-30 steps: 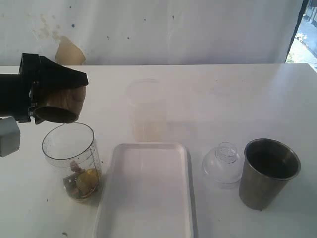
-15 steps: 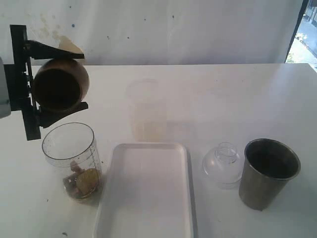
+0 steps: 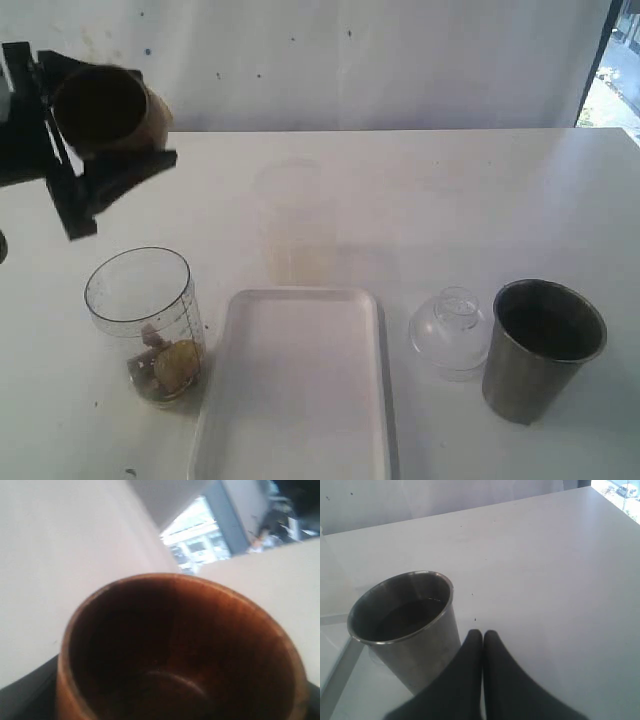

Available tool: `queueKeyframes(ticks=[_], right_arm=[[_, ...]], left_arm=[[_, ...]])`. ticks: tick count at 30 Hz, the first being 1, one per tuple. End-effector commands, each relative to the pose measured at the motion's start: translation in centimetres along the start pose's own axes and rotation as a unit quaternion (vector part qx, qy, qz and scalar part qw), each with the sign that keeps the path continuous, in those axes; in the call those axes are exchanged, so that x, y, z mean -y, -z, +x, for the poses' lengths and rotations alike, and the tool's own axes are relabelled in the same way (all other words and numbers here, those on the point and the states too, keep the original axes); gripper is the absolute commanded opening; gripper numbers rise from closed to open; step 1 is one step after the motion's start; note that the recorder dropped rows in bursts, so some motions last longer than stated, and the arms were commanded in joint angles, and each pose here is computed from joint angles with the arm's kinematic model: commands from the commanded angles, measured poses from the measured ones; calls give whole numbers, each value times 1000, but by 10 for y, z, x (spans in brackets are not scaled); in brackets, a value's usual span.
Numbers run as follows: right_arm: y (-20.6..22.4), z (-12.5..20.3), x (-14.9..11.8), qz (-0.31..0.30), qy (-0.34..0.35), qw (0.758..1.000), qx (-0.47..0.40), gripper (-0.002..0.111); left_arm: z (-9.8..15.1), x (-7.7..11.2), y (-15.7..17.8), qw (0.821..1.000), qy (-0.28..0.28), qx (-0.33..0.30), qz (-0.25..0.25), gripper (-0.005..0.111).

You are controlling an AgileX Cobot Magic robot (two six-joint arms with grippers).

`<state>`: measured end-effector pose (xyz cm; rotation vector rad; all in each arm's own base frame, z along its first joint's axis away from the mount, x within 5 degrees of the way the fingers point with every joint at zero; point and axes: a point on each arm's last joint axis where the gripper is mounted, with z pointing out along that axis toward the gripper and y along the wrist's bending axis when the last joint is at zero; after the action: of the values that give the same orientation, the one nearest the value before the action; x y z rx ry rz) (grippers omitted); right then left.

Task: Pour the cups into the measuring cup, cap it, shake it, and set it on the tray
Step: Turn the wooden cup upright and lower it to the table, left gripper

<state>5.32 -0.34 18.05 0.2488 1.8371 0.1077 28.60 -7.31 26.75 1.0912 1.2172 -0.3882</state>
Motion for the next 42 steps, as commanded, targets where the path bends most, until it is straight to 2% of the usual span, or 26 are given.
queueKeyframes(ticks=[1, 4, 8, 10, 11, 15, 19, 24, 30, 35, 38, 40, 42], right_arm=[[0, -1, 0, -4, 1, 1000, 8, 0], [0, -1, 0, -4, 1, 1000, 8, 0], [0, -1, 0, -4, 1, 1000, 8, 0], [0, -1, 0, -4, 1, 1000, 8, 0], [0, -1, 0, -4, 1, 1000, 8, 0], [0, -1, 0, -4, 1, 1000, 8, 0], [0, -1, 0, -4, 1, 1000, 8, 0], [0, -1, 0, -4, 1, 1000, 8, 0], [0, -1, 0, -3, 3, 1000, 9, 0], [0, -1, 0, -3, 3, 1000, 9, 0], [0, -1, 0, -3, 3, 1000, 9, 0], [0, -1, 0, -3, 3, 1000, 9, 0], [0, -1, 0, -3, 3, 1000, 9, 0]], left_arm=[[2, -37, 8, 960, 184, 12, -209, 0], [7, -48, 15, 932, 230, 11, -280, 0], [30, -52, 19, 906, 251, -87, -328, 0], [56, -57, 21, 875, 284, -150, -362, 0], [65, -57, 20, 870, 294, -159, -364, 0], [99, -52, 13, 866, 311, -165, -354, 0], [127, -44, 3, 875, 318, -150, -334, 0], [154, -34, -5, 902, 264, -134, -315, 0], [189, -31, -9, 881, 295, -157, -335, 0], [203, -25, -13, 884, 298, -127, -337, 0], [208, -22, -13, 882, 302, -135, -336, 0], [212, -21, -12, 878, 306, -144, -338, 6], [214, -20, -12, 881, 298, -148, -337, 18]])
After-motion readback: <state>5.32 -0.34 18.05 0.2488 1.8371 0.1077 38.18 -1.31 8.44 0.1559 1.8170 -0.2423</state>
